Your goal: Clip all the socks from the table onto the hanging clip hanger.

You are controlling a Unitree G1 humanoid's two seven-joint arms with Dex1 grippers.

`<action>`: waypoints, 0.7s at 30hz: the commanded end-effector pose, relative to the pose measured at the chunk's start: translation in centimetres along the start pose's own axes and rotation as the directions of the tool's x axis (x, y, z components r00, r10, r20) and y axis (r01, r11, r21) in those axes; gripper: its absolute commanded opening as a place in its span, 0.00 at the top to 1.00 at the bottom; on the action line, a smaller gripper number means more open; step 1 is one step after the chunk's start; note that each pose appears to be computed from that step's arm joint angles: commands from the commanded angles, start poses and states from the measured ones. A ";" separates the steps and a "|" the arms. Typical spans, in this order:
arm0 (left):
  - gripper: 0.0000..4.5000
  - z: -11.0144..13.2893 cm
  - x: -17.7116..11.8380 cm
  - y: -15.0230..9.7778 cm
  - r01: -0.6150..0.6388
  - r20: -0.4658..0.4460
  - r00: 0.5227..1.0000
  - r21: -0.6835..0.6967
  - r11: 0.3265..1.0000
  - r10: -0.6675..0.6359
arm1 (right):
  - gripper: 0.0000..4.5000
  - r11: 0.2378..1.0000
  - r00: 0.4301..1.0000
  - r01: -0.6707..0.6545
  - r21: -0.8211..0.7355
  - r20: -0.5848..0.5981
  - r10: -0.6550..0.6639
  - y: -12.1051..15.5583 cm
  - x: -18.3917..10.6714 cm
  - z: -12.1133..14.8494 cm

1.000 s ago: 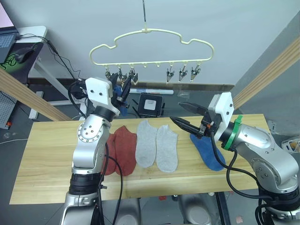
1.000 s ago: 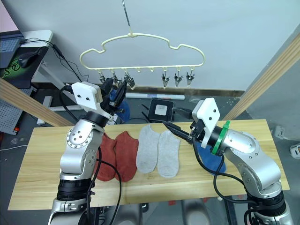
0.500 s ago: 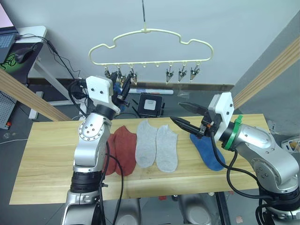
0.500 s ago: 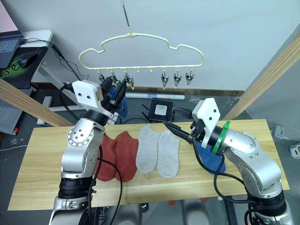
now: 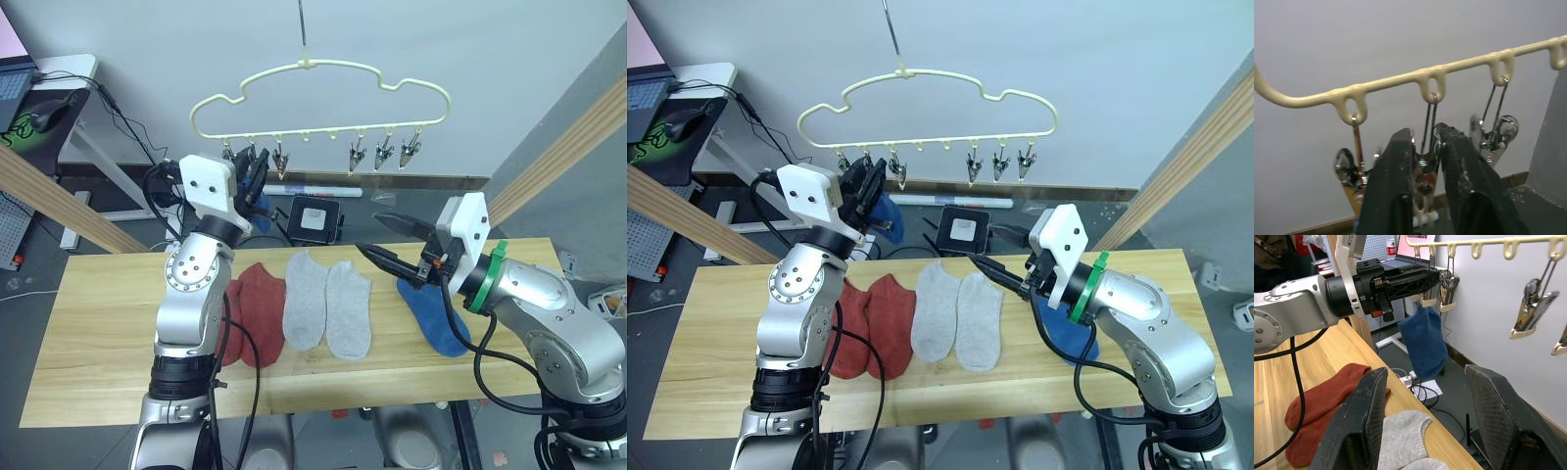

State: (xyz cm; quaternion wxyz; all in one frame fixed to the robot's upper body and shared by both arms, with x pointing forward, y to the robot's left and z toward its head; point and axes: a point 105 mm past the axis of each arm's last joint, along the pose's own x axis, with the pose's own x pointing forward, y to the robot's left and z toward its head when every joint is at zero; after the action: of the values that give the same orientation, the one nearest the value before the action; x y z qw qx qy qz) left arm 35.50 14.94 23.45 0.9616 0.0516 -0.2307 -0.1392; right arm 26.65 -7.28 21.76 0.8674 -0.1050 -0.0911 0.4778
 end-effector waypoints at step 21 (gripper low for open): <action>0.97 3.0 -0.5 -0.3 0.049 0.057 0.997 0.071 0.996 -0.053 | 0.00 0.950 0.854 0.308 -0.048 -0.427 -0.298 -2.6 -4.3 -10.4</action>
State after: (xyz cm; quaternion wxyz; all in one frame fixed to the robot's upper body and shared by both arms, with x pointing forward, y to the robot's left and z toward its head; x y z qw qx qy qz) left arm 34.73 15.01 24.38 0.9574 0.0789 -0.2333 -0.1507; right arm 29.08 -12.66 12.94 0.9278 -0.1692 0.0835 0.3219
